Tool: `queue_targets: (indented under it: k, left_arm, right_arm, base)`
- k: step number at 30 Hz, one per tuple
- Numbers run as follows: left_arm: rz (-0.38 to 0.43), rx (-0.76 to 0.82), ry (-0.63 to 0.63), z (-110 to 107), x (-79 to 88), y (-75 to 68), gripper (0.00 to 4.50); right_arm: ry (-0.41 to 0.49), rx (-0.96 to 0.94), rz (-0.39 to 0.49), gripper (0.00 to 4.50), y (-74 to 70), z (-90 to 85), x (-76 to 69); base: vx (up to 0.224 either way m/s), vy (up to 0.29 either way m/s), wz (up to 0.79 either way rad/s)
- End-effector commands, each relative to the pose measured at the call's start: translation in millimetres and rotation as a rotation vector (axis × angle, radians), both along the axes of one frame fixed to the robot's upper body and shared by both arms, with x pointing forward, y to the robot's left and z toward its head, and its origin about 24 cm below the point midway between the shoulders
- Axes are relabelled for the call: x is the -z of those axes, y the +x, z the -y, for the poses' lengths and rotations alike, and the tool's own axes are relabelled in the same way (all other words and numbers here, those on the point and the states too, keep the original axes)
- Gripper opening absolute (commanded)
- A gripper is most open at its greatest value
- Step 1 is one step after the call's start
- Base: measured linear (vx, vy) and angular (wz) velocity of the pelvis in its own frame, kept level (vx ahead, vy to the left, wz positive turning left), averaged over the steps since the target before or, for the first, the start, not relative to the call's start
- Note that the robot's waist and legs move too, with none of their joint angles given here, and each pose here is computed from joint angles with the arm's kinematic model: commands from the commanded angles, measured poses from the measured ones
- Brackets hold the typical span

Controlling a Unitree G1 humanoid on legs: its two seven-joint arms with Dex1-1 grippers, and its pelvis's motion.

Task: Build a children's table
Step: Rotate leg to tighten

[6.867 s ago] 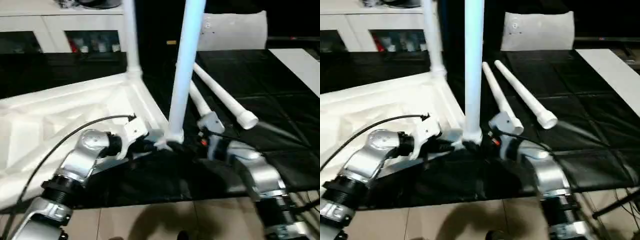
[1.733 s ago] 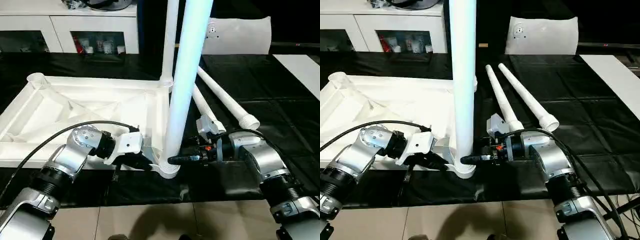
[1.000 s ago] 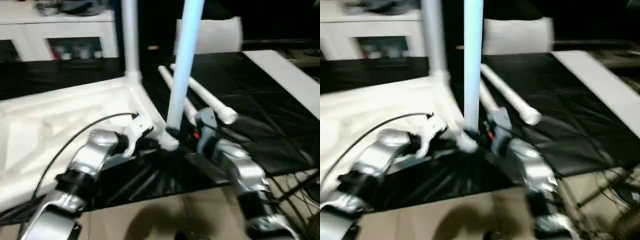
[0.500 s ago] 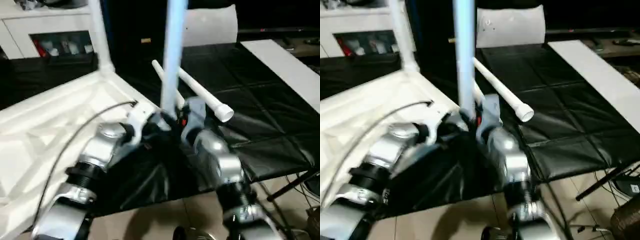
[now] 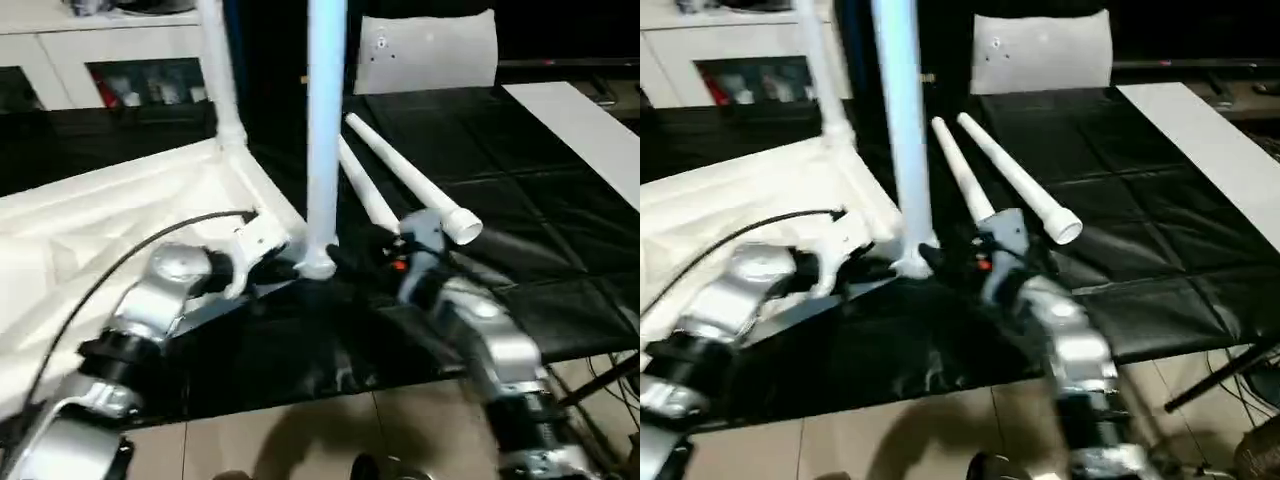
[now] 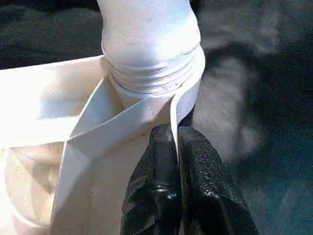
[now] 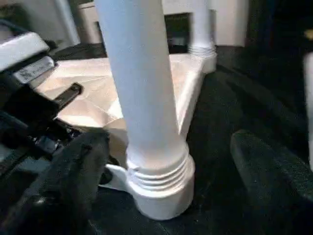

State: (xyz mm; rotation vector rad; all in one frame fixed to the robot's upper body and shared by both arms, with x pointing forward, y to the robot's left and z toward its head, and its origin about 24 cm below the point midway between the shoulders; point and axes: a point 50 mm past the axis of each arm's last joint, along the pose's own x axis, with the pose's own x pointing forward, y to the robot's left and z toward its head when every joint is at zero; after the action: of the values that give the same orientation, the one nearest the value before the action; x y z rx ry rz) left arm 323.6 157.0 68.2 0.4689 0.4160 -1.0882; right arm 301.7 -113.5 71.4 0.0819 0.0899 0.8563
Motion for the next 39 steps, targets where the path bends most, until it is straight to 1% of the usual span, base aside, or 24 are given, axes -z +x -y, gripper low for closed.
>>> queue_targets:
  k: [1, 3, 5, 9, 13, 14, 18, 20, 22, 24, 25, 26, 27, 28, 30, 33, 34, 35, 36, 37, 39]
  left_arm:
    - [-0.005, 0.158, 0.041, 0.2, -2.7, -6.4, 0.00]
    - [-0.020, 0.223, 0.064, -2.5, -1.6, -10.5, 0.00]
    - [-0.026, 0.245, 0.068, -3.1, -1.6, -11.4, 0.00]
    - [-0.051, 0.375, 0.086, -3.0, -3.8, -16.8, 0.00]
    - [-0.063, 0.445, 0.107, -2.0, -4.1, -18.1, 0.00]
    - [-0.063, 0.446, 0.107, -2.0, -4.1, -18.2, 0.00]
    - [-0.086, 0.549, 0.131, 4.7, -2.1, -23.4, 0.00]
    - [-0.087, 0.566, 0.140, 5.8, -1.6, -24.0, 0.00]
    - [-0.089, 0.580, 0.150, 6.2, -0.9, -24.3, 0.00]
    - [-0.094, 0.598, 0.157, 6.8, -0.1, -25.2, 0.00]
    - [-0.095, 0.604, 0.159, 7.0, 0.1, -25.6, 0.00]
    - [-0.095, 0.604, 0.159, 7.0, 0.1, -25.6, 0.00]
    - [-0.098, 0.616, 0.165, 7.4, 0.6, -26.3, 0.00]
    - [-0.100, 0.621, 0.167, 7.5, 0.8, -26.4, 0.00]
    - [-0.100, 0.627, 0.172, 7.3, 1.0, -26.5, 0.00]
    - [-0.102, 0.635, 0.178, 7.0, 1.3, -26.9, 0.00]
    - [-0.102, 0.636, 0.178, 6.9, 1.4, -27.0, 0.00]
    - [-0.103, 0.639, 0.182, 6.4, 1.7, -27.2, 0.00]
    - [-0.103, 0.640, 0.185, 6.3, 1.9, -26.9, 0.00]
    - [-0.103, 0.640, 0.185, 6.3, 1.9, -26.9, 0.00]
    - [-0.102, 0.639, 0.190, 5.8, 2.1, -26.2, 0.00]
  right_arm:
    - [-0.056, -0.143, 0.022, 4.44, -6.3, 1.0, -3.7]
    - [-0.095, -0.204, 0.028, 4.44, -7.9, 3.5, -4.1]
    - [-0.104, -0.229, 0.027, 4.44, -7.9, 4.0, -4.6]
    - [-0.158, -0.413, 0.014, 4.44, -6.5, 6.0, -6.7]
    - [-0.186, -0.521, 0.004, 4.44, -5.9, 6.7, -6.9]
    - [-0.186, -0.522, 0.003, 4.18, -5.9, 6.7, -6.9]
    - [-0.188, -0.650, -0.016, 3.97, -2.3, 1.9, -10.3]
    - [-0.187, -0.687, -0.026, 3.73, -2.1, -0.1, -10.9]
    - [-0.189, -0.719, -0.032, 3.62, -2.2, -1.5, -11.2]
    - [-0.191, -0.755, -0.042, 3.41, -1.7, -3.1, -11.8]
    - [-0.193, -0.766, -0.045, 3.28, -1.3, -3.7, -12.0]
    - [-0.193, -0.766, -0.045, 3.28, -1.3, -3.7, -12.0]
    - [-0.198, -0.788, -0.057, 3.10, -0.5, -4.2, -11.8]
    - [-0.200, -0.800, -0.062, 3.10, 0.1, -4.2, -11.6]
    - [-0.204, -0.823, -0.072, 2.87, 0.5, -4.1, -11.3]
    - [-0.210, -0.844, -0.079, 2.74, 1.0, -3.9, -11.4]
    - [-0.212, -0.850, -0.081, 2.54, 1.2, -3.8, -11.4]
    - [-0.216, -0.855, -0.082, 2.54, 2.0, -3.7, -11.6]
    - [-0.219, -0.862, -0.084, 2.39, 2.9, -3.4, -11.8]
    - [-0.219, -0.862, -0.084, 2.39, 2.9, -3.4, -11.8]
    - [-0.225, -0.878, -0.087, 2.24, 3.8, -3.3, -11.5]
  base:
    - [0.000, 0.000, 0.00]
    - [0.000, 0.000, 0.00]
    - [0.000, 0.000, 0.00]
    - [0.000, 0.000, 0.00]
    - [0.000, 0.000, 0.00]
    - [0.000, 0.000, 0.00]
    - [0.000, 0.000, 0.00]
    - [0.000, 0.000, 0.00]
    - [0.000, 0.000, 0.00]
    - [0.000, 0.000, 0.00]
    - [0.000, 0.000, 0.00]
    - [0.000, 0.000, 0.00]
    - [0.000, 0.000, 0.00]
    - [0.000, 0.000, 0.00]
    - [0.000, 0.000, 0.00]
    - [0.000, 0.000, 0.00]
    - [0.000, 0.000, 0.00]
    - [0.000, 0.000, 0.00]
    - [0.000, 0.000, 0.00]
    - [0.000, 0.000, 0.00]
    - [0.000, 0.000, 0.00]
